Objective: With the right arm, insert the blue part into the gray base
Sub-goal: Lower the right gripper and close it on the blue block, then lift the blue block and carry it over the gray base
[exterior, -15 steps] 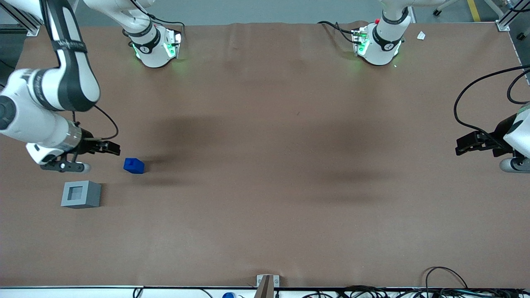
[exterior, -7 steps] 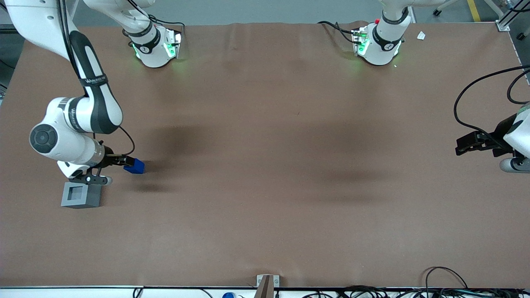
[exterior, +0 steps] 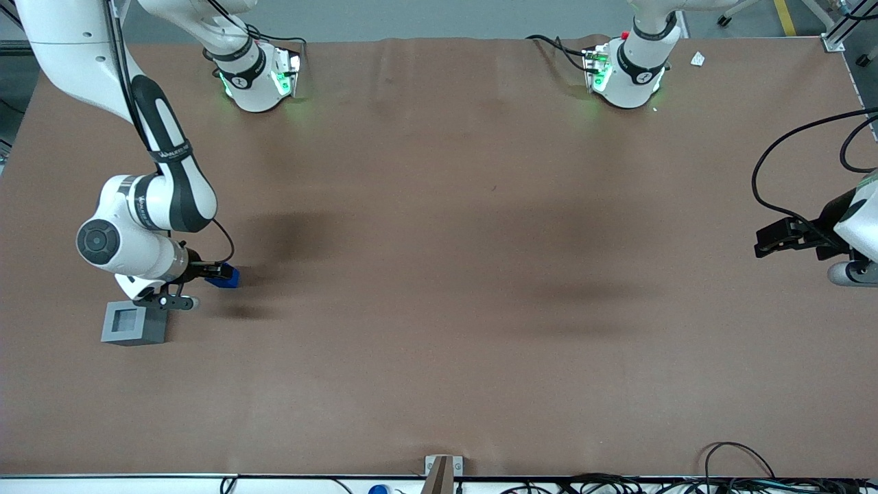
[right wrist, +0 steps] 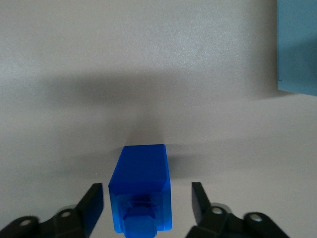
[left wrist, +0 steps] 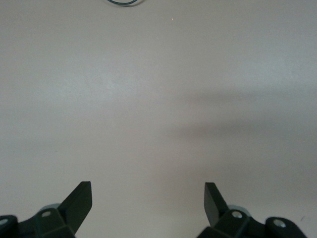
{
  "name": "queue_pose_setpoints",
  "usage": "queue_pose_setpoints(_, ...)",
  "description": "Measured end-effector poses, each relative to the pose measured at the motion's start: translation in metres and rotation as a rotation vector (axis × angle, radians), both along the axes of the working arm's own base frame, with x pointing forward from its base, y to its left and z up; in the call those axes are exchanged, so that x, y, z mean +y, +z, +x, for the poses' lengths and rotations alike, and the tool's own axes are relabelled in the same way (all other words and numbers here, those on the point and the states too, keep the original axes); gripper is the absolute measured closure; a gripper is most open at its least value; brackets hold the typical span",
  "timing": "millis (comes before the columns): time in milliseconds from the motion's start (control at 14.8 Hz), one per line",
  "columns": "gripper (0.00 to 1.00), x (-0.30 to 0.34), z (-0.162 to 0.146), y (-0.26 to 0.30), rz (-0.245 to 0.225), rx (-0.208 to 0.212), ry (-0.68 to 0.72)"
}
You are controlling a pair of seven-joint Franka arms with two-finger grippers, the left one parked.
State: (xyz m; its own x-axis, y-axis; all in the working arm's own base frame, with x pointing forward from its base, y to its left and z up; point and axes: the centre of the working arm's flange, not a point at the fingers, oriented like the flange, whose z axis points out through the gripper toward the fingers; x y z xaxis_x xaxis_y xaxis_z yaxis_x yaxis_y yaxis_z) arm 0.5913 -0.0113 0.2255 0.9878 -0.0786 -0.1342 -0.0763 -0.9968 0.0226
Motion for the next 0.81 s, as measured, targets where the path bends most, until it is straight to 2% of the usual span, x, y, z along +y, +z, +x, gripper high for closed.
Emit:
queue_pose_setpoints(203, 0.27, 0.0, -0.001, -0.004, 0.0, 0.007, 0.0)
queue_pose_setpoints(406, 0.49, 0.0, -0.001, -0.005, 0.0, 0.009, 0.0)
queue_pose_setpoints(812, 0.49, -0.001, 0.007, 0.005, 0.0, 0.01, -0.003)
